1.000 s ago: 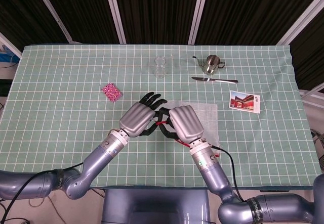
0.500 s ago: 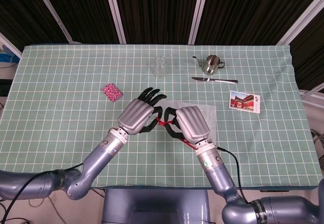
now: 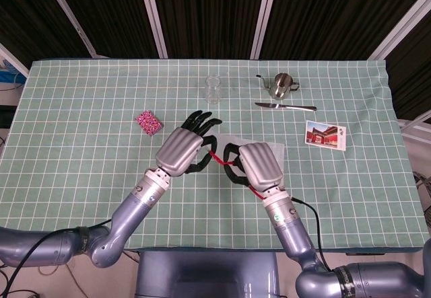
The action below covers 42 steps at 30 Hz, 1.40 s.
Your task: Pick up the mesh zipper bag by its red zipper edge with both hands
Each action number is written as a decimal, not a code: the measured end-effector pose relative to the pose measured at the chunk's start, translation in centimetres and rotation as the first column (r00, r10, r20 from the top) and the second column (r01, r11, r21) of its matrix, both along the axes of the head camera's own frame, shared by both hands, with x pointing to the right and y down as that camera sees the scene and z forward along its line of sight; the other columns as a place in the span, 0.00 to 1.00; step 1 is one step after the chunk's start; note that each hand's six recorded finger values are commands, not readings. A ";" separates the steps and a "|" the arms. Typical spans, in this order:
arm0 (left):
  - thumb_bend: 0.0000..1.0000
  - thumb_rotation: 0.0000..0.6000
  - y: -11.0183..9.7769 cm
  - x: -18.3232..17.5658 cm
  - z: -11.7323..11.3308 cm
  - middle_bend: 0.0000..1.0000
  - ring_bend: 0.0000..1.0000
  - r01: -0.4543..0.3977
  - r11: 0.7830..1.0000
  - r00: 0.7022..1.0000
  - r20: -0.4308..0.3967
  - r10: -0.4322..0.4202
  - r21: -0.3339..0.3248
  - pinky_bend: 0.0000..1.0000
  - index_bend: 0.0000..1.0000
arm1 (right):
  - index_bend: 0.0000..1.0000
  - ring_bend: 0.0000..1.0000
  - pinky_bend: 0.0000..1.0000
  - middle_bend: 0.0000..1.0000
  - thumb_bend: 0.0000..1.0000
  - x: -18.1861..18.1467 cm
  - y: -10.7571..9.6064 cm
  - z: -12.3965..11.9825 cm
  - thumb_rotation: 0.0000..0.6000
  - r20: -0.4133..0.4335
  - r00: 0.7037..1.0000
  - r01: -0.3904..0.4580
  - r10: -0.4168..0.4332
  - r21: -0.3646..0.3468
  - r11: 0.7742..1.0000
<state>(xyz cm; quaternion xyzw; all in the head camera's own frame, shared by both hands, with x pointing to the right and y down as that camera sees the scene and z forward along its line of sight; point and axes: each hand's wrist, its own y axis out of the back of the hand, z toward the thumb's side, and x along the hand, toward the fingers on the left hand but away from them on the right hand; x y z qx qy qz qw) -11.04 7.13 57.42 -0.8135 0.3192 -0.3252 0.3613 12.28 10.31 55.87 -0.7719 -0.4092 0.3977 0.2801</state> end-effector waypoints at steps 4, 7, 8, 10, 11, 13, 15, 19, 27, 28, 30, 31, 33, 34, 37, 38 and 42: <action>0.47 1.00 -0.3 0.0 -0.5 0.15 0.00 0.020 1.000 1.000 -0.025 -0.019 0.011 0.01 0.57 | 0.70 0.99 0.89 1.00 0.64 0.2 0.2 0.3 1.00 -0.009 1.000 -0.003 0.003 -0.006 1.000; 0.47 1.00 -0.6 0.0 -0.9 0.15 0.00 0.034 0.999 0.999 -0.043 -0.033 0.021 0.01 0.57 | 0.71 0.99 0.89 1.00 0.64 0.3 0.3 0.4 1.00 -0.011 1.000 -0.005 0.005 -0.007 1.000; 0.47 1.00 -0.6 0.0 -0.9 0.15 0.00 0.039 0.999 0.998 -0.048 -0.038 0.024 0.01 0.57 | 0.71 0.99 0.89 1.00 0.64 0.3 0.3 0.5 1.00 -0.012 1.000 -0.006 0.006 -0.008 1.000; 0.47 1.00 -0.8 -0.1 -1.1 0.15 0.00 0.051 0.998 0.997 -0.060 -0.049 0.030 0.01 0.57 | 0.71 0.99 0.89 1.00 0.64 0.4 0.3 0.6 1.00 -0.016 1.000 -0.007 0.007 -0.009 1.000; 0.47 1.00 -0.9 -0.1 -1.2 0.15 0.00 0.055 0.998 0.997 -0.064 -0.053 0.033 0.01 0.57 | 0.71 0.99 0.89 1.00 0.64 0.4 0.3 0.6 1.00 -0.019 1.000 -0.008 0.008 -0.009 1.000; 0.47 1.00 -1.1 -0.2 -1.4 0.15 0.00 0.065 0.997 0.995 -0.074 -0.062 0.041 0.01 0.57 | 0.71 0.99 0.89 1.00 0.64 0.5 0.4 0.7 1.00 -0.022 1.000 -0.012 0.011 -0.009 1.000; 0.47 1.00 -1.3 -0.3 -1.5 0.15 0.00 0.073 0.996 0.994 -0.082 -0.070 0.044 0.01 0.57 | 0.71 0.99 0.89 1.00 0.64 0.6 0.4 0.8 1.00 -0.025 1.000 -0.015 0.015 -0.010 1.000; 0.47 1.00 -1.7 -0.4 -2.0 0.15 0.00 0.090 0.995 0.991 -0.104 -0.084 0.054 0.01 0.57 | 0.71 0.99 0.89 1.00 0.64 1.0 0.4 1.1 1.00 -0.035 0.999 -0.024 0.023 -0.013 1.000; 0.47 1.00 -2.7 -1.0 -3.2 0.15 0.00 0.126 0.988 0.984 -0.139 -0.114 0.084 0.01 0.57 | 0.71 0.99 0.89 1.00 0.64 2.9 -0.4 1.7 1.00 -0.087 0.994 -0.065 0.064 -0.004 0.998; 0.47 1.00 -2.9 -1.2 -3.3 0.15 0.00 0.130 0.988 0.983 -0.138 -0.117 0.085 0.01 0.57 | 0.71 0.99 0.89 1.00 0.64 3.3 -0.6 1.7 1.00 -0.099 0.993 -0.070 0.070 0.003 0.998; 0.47 1.00 -3.1 -1.7 -3.4 0.15 0.00 0.134 0.987 0.984 -0.133 -0.122 0.090 0.01 0.57 | 0.71 0.99 0.89 1.00 0.64 4.0 -0.9 1.8 1.00 -0.115 0.990 -0.081 0.081 0.011 0.997; 0.47 1.00 -3.2 -2.1 -3.5 0.15 0.00 0.137 0.986 0.984 -0.126 -0.124 0.095 0.01 0.57 | 0.71 0.99 0.89 1.00 0.64 4.4 -1.0 1.8 1.00 -0.115 0.989 -0.090 0.091 0.012 0.996; 0.47 1.00 -3.3 -2.8 -3.5 0.15 0.00 0.142 0.985 0.985 -0.114 -0.130 0.101 0.01 0.57 | 0.71 0.99 0.89 1.00 0.64 5.0 -1.3 1.8 1.00 -0.123 0.987 -0.106 0.107 0.018 0.994; 0.47 1.00 -3.4 -3.4 -3.5 0.15 0.00 0.146 0.984 0.985 -0.106 -0.135 0.104 0.01 0.57 | 0.71 0.99 0.89 1.00 0.64 5.6 -1.5 1.8 1.00 -0.132 0.984 -0.114 0.116 0.026 0.993; 0.47 1.00 -3.7 -5.1 -3.5 0.15 0.00 0.161 0.981 0.985 -0.088 -0.152 0.112 0.01 0.57 | 0.71 0.99 0.89 1.00 0.64 6.8 -2.1 1.8 1.00 -0.151 0.979 -0.132 0.138 0.046 0.990; 0.47 1.00 -3.8 -5.8 -3.5 0.15 0.00 0.170 0.979 0.984 -0.081 -0.162 0.115 0.01 0.57 | 0.71 0.99 0.89 1.00 0.64 7.2 -2.3 1.7 1.00 -0.157 0.977 -0.140 0.146 0.053 0.989; 0.47 1.00 -4.1 -8.5 -3.6 0.15 0.00 0.197 0.972 0.980 -0.058 -0.191 0.125 0.01 0.57 | 0.71 0.99 0.89 1.00 0.64 9.3 -3.3 1.2 1.00 -0.191 0.963 -0.174 0.189 0.088 0.981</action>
